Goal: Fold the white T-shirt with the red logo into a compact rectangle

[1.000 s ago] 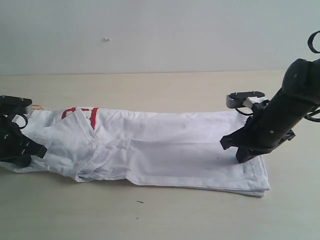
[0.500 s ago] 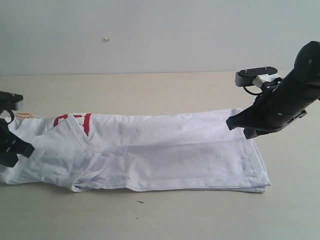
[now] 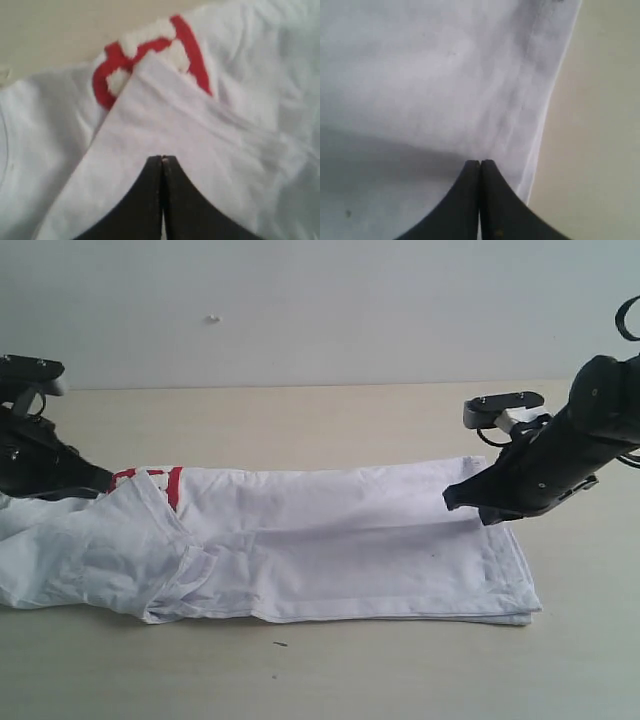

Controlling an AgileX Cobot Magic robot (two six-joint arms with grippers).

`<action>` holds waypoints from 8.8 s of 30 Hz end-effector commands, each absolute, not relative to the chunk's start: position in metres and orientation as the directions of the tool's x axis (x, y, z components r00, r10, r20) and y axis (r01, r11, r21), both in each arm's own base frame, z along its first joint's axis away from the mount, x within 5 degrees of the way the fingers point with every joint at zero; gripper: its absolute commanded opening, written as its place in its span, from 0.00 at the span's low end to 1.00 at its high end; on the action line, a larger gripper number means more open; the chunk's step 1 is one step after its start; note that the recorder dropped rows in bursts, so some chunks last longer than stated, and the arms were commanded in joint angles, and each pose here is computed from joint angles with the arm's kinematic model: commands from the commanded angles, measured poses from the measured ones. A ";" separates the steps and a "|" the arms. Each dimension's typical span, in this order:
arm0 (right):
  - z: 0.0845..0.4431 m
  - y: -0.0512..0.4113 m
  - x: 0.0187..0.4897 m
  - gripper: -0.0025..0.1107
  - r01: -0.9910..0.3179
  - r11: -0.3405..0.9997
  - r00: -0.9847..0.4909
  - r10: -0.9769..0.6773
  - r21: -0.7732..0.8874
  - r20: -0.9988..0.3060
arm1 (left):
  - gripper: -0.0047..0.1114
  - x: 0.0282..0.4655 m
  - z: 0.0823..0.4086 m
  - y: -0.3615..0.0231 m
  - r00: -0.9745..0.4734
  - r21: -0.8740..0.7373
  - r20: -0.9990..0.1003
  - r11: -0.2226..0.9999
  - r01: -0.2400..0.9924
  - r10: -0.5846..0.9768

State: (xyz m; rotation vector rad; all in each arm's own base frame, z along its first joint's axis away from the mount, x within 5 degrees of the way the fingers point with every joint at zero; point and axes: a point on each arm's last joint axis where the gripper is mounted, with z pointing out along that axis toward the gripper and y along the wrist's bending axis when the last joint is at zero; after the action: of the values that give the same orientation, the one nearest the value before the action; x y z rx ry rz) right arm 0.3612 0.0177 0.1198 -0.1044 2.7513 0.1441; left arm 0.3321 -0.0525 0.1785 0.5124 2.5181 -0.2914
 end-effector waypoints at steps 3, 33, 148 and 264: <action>0.119 0.014 0.385 0.02 -0.074 0.997 -0.845 -0.045 0.034 -0.533 | 0.04 0.359 0.156 -0.057 -0.724 0.015 -0.627 0.934 0.357 0.286; 0.120 0.016 0.398 0.02 -0.093 0.995 -0.850 -0.060 0.038 -0.524 | 0.04 0.392 0.135 -0.099 -0.758 -0.209 -0.597 0.862 0.462 0.262; 0.160 0.067 0.443 0.02 -0.301 0.932 -0.851 -0.165 0.205 -0.498 | 0.04 0.366 0.100 0.089 -0.988 -0.405 -0.094 0.911 -0.073 -0.121; 0.257 -0.025 0.377 0.02 -0.259 0.963 -0.927 -0.269 -0.071 -0.262 | 0.35 0.340 0.283 -0.116 -0.774 -0.191 -0.622 0.936 0.295 0.117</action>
State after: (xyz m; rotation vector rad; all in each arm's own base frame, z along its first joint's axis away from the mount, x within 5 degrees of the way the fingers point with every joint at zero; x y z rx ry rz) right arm 0.3757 -0.0132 0.2686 -0.3878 2.7563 0.0886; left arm 0.3415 -0.1172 0.2792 0.2980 2.4620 -0.3614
